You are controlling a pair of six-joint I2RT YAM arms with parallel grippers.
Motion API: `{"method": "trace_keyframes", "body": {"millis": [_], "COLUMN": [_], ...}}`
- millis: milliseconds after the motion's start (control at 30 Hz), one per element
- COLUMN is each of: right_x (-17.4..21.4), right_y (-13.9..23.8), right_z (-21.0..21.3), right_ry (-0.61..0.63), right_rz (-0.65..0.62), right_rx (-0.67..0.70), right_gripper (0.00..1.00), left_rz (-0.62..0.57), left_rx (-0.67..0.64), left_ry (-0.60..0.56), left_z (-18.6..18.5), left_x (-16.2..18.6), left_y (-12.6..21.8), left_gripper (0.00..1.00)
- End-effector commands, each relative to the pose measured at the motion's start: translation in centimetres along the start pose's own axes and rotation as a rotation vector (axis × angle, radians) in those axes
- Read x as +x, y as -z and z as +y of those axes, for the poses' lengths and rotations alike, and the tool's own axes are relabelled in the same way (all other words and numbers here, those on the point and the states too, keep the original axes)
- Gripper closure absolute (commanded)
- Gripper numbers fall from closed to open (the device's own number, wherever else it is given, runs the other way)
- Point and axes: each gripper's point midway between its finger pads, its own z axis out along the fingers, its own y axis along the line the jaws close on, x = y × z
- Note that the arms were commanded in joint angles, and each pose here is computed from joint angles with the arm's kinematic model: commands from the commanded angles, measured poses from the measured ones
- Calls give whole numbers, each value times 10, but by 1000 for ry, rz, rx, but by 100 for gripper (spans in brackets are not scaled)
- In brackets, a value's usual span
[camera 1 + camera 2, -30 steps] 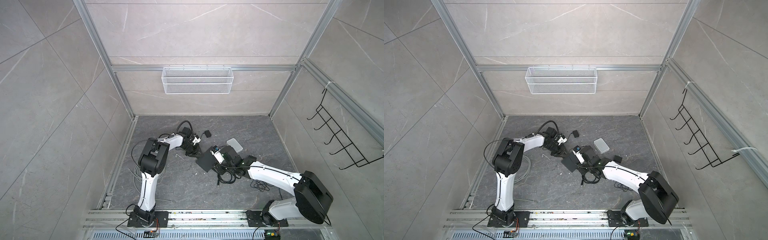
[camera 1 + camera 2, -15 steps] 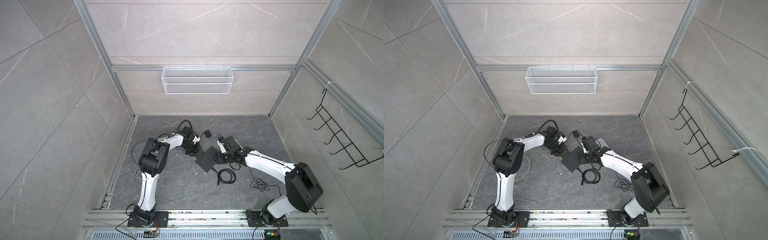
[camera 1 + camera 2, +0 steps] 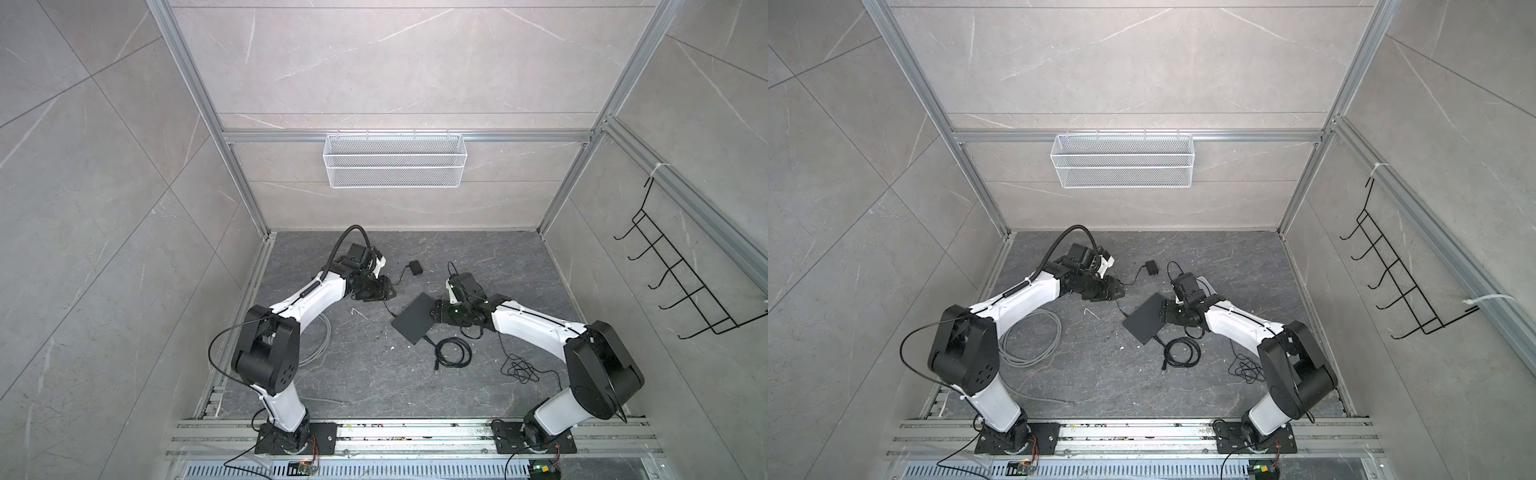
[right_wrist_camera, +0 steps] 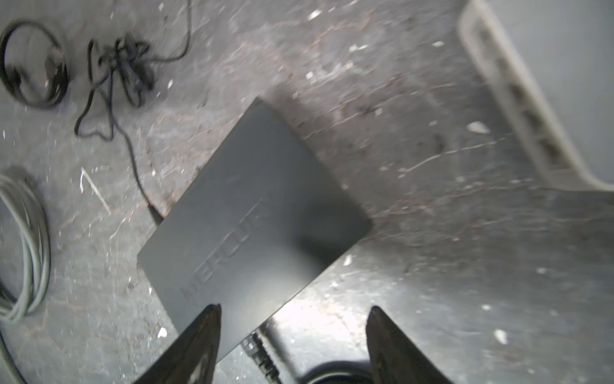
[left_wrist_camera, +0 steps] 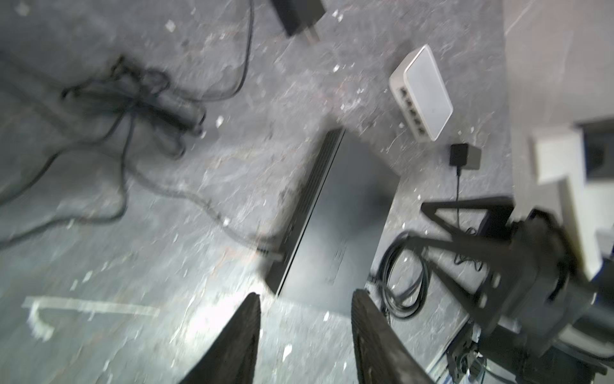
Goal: Insert the plug into the switch port
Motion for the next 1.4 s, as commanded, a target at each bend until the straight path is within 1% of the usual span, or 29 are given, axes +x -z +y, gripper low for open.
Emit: {"method": "trace_keyframes", "body": {"millis": [0,100,167,233,300,367,400,467,533,567,700,733,800,867,933,967,1033,1133,1200,1267,1367], "right_x": [-6,-27,-39,-46,-47,-48,-48,-51,-57,-60,-65,-67,-71,-75,-78,-78,-77,-72,-65,-60,-53], "right_y": [-5,-2,2,7,14,18,19,18,15,13,5,4,5,6,5,3,-1,-10,-17,-23,-30], "right_z": [-1,0,0,-2,-6,-3,0,-3,4,6,13,15,17,19,18,17,16,15,12,9,6], "right_ry": [-2,49,59,63,34,22,27,39,58,62,53,56,47,37,27,24,23,24,22,17,6], "right_rz": [30,1,9,18,33,33,34,43,61,67,104,107,107,101,102,103,109,143,169,187,205], "right_rx": [-26,-14,2,28,31,-8,-38,-30,-86,-92,-120,-127,-125,-127,-116,-109,-108,-117,-111,-107,-107], "right_gripper": [24,23,22,22,22,21,19,17,17,17,17,14,11,10,10,9,6,6,6,7,8], "left_rz": [56,114,148,180,193,207,211,190,168,165,206,204,187,171,171,176,208,261,262,277,293], "left_rx": [-65,-78,-69,-79,-54,-10,17,54,55,51,-48,-64,-88,-127,-160,-170,-174,-158,-149,-117,-104], "left_ry": [67,90,106,116,136,177,209,241,247,243,220,216,224,230,218,216,233,253,246,255,277], "left_z": [9,-2,-10,-15,-24,-34,-39,-52,-60,-62,-51,-51,-48,-44,-41,-39,-33,-29,-29,-32,-31], "left_x": [35,66,81,88,90,93,92,85,73,68,61,59,56,53,56,60,72,90,89,91,95], "left_y": [-19,-33,-41,-43,-45,-52,-57,-63,-65,-66,-73,-71,-62,-47,-35,-32,-33,-41,-43,-49,-58], "left_gripper": [52,52,52,52,52,52,52,52,52,52,52,52,52,50,45,45,45,45,44,44,44]}}
